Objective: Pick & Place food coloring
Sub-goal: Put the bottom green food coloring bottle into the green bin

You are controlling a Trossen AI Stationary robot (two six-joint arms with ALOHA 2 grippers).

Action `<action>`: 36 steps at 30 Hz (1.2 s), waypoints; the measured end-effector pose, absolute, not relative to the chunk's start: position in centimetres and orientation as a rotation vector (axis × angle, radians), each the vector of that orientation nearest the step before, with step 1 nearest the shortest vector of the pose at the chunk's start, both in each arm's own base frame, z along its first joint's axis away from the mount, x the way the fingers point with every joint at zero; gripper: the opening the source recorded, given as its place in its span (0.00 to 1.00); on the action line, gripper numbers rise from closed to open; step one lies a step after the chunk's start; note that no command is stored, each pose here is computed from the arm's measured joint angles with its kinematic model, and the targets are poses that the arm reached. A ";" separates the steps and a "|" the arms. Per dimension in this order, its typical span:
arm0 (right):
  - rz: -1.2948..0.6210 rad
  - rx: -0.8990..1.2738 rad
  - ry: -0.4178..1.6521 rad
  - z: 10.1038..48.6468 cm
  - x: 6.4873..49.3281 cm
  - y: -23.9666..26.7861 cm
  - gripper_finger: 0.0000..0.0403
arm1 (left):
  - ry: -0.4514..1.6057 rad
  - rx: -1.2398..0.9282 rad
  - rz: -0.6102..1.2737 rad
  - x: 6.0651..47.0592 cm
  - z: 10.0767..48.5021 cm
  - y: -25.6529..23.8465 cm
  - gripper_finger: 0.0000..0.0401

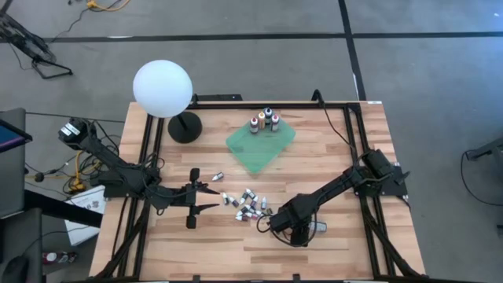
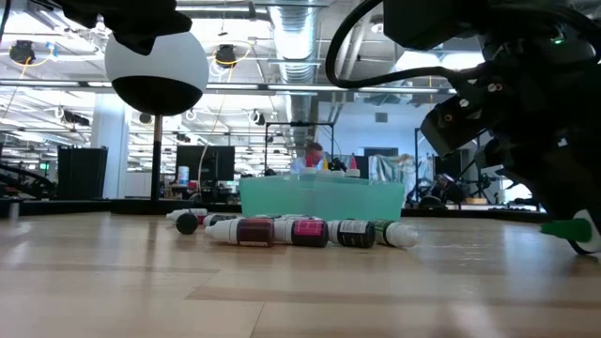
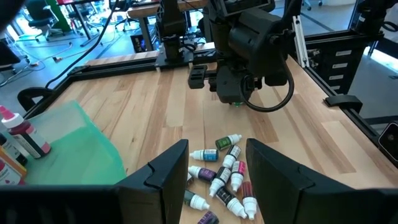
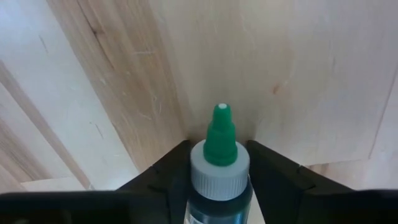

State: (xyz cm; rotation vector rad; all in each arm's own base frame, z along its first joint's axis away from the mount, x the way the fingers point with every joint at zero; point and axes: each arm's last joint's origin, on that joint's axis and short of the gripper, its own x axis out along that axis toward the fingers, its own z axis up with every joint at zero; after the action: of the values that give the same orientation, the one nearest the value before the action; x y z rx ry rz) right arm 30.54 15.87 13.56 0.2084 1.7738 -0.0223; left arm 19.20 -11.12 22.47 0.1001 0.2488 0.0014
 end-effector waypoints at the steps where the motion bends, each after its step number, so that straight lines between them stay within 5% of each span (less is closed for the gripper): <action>1: -0.022 0.208 1.774 13.6 30.5 15.9 0.35 | 0.249 0.100 0.002 19.2 22.5 -11.1 0.39; 36: 0.037 0.130 1.740 14.5 31.1 16.1 0.30 | 0.249 0.100 0.002 19.2 22.5 -11.1 0.39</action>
State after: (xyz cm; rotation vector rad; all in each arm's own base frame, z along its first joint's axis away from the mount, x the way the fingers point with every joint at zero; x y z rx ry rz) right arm 31.13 16.12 14.51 0.1301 1.7404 0.0366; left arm 19.20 -11.12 22.46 0.1003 0.2491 0.0017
